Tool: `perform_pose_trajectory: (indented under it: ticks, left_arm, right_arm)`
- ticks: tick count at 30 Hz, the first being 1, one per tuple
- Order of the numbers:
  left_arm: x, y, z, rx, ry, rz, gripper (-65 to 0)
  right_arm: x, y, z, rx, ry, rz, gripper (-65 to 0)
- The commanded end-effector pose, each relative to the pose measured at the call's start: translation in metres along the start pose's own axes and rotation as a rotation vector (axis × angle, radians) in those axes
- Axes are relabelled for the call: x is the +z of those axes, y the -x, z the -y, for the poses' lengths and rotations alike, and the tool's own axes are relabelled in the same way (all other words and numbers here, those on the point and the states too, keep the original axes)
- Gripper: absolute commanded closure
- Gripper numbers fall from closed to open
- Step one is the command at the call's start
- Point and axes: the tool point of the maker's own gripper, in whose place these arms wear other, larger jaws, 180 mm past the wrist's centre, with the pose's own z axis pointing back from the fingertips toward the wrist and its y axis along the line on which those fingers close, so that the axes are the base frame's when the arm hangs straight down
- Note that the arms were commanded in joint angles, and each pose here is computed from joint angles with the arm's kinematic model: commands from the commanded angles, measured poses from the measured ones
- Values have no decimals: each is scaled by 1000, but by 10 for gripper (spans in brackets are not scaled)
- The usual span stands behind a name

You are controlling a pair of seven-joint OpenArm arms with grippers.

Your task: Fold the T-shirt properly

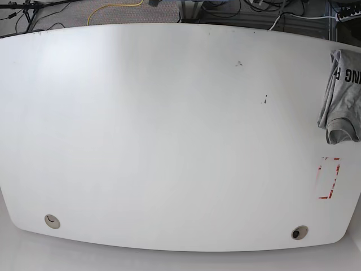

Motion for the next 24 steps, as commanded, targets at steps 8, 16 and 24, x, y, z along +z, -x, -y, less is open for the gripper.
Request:
perform_pose_trajectory:
  ticks: [8,16,24]
  left_arm:
    - [-20,-9,-40,63,-97,-35,-249]
    - [-38,-12,-42,139,-116,-46,-249]
    - [-44,-28,-50,154,-163,-35,-254]
  right_arm:
    - [-24,-3,16,-41,30,-45,-100]
    - [-41,-18,24,-69,57,-56,-100]
    - [-51,-33,32,-83,110,-49,-101]
